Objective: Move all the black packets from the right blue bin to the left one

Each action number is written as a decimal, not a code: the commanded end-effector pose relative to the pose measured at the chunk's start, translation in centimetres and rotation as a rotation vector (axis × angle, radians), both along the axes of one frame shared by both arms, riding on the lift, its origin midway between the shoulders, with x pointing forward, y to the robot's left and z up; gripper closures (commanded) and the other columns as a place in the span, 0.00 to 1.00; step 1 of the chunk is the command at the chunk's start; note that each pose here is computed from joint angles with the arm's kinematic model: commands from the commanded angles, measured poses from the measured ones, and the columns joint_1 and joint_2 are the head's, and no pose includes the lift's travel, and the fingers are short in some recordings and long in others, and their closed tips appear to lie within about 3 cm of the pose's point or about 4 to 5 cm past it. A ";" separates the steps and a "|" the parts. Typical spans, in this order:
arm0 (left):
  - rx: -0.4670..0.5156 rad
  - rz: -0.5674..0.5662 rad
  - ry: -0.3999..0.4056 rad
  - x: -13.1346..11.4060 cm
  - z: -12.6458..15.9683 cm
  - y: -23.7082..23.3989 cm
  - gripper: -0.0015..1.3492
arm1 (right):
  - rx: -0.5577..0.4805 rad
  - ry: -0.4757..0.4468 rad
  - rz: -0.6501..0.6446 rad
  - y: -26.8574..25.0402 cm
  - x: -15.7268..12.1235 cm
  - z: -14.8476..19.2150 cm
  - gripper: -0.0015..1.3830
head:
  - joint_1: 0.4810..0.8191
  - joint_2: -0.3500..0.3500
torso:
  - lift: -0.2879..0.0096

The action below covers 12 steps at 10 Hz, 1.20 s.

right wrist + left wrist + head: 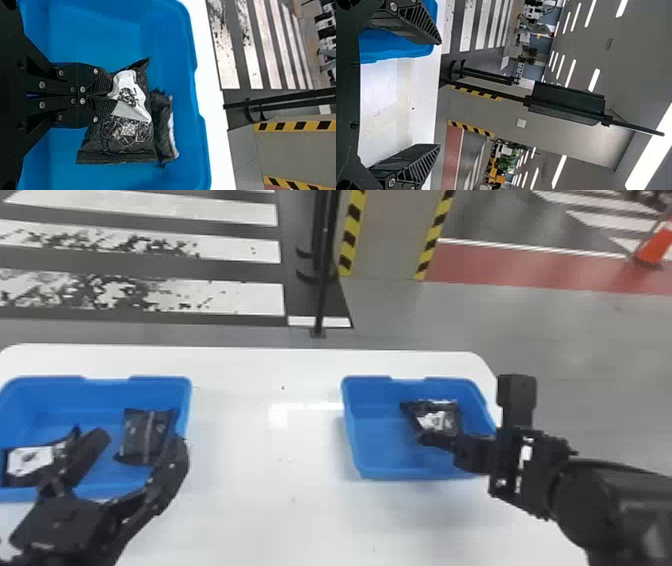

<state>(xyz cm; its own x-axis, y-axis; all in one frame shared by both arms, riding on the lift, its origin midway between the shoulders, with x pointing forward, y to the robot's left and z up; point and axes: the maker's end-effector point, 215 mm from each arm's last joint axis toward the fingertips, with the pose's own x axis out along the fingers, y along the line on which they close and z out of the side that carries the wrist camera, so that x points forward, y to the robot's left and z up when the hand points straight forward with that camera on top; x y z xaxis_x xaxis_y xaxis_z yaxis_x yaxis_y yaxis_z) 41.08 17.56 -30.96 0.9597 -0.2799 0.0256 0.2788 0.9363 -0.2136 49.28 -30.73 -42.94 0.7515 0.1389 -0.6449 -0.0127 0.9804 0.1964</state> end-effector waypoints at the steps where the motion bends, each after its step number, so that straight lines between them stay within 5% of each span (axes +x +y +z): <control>1: -0.002 0.001 -0.008 0.0 0.2 0.0 0.08 | 0.078 -0.057 0.056 3.1 -0.3 1.9 0.84 | 0.63 0.25 | 0.50; 6: -0.005 0.001 -0.015 0.2 0.2 -0.1 0.08 | 0.572 -0.244 0.364 17.7 0.7 9.4 0.84 | 0.63 0.46 | 0.50; 8: -0.023 0.002 0.001 0.2 -0.6 -0.2 0.07 | 0.850 -0.193 0.511 24.8 -1.8 12.3 0.84 | 0.63 0.60 | 0.50; 12: -0.041 0.006 0.014 0.5 -1.4 0.0 0.08 | 1.198 -0.074 0.699 31.1 -6.9 17.7 0.84 | 0.63 0.79 | 0.50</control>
